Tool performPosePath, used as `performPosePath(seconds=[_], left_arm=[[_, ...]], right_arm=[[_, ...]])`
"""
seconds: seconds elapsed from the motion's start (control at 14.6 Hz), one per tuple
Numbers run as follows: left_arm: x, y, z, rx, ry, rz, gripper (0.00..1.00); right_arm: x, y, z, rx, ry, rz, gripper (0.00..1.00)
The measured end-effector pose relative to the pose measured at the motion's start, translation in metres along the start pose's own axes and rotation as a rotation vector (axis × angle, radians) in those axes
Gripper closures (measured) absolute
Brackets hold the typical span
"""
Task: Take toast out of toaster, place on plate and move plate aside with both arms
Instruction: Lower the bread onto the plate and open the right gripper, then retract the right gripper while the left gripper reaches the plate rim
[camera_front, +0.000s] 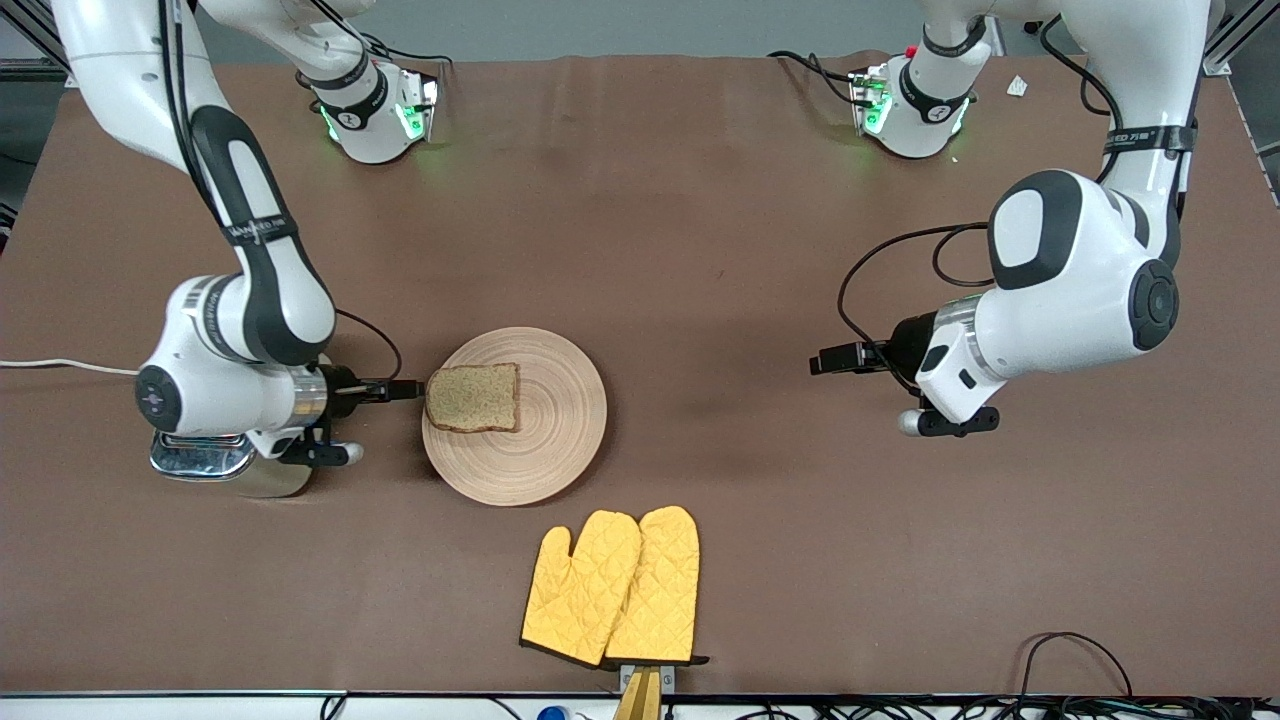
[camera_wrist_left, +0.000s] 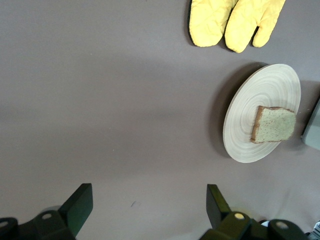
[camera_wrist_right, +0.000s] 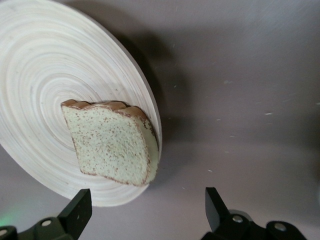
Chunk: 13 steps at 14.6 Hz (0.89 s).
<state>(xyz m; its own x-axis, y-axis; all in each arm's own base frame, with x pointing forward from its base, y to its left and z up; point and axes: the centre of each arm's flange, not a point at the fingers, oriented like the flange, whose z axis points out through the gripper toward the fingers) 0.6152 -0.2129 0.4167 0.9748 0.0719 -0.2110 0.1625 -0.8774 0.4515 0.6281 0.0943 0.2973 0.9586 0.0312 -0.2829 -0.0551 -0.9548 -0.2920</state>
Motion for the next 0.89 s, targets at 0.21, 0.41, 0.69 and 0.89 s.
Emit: performPosePath(seconds=[0.21, 0.41, 0.69, 0.89], left_arm=[[0.007, 0.007, 0.036, -0.004, 0.016, 0.001, 0.00], [0.004, 0.036, 0.101, -0.056, 0.014, -0.021, 0.00], [-0.016, 0.079, 0.195, -0.078, 0.071, -0.082, 0.00], [-0.031, 0.100, 0.259, -0.125, 0.126, -0.104, 0.00]], right_arm=[[-0.017, -0.012, -0.063, -0.110, 0.034, -0.063, 0.00], [-0.043, -0.022, -0.126, -0.200, 0.091, -0.093, 0.00], [-0.069, 0.001, -0.185, -0.277, 0.167, -0.070, 0.00], [-0.091, 0.023, -0.227, -0.341, 0.208, -0.083, 0.00]])
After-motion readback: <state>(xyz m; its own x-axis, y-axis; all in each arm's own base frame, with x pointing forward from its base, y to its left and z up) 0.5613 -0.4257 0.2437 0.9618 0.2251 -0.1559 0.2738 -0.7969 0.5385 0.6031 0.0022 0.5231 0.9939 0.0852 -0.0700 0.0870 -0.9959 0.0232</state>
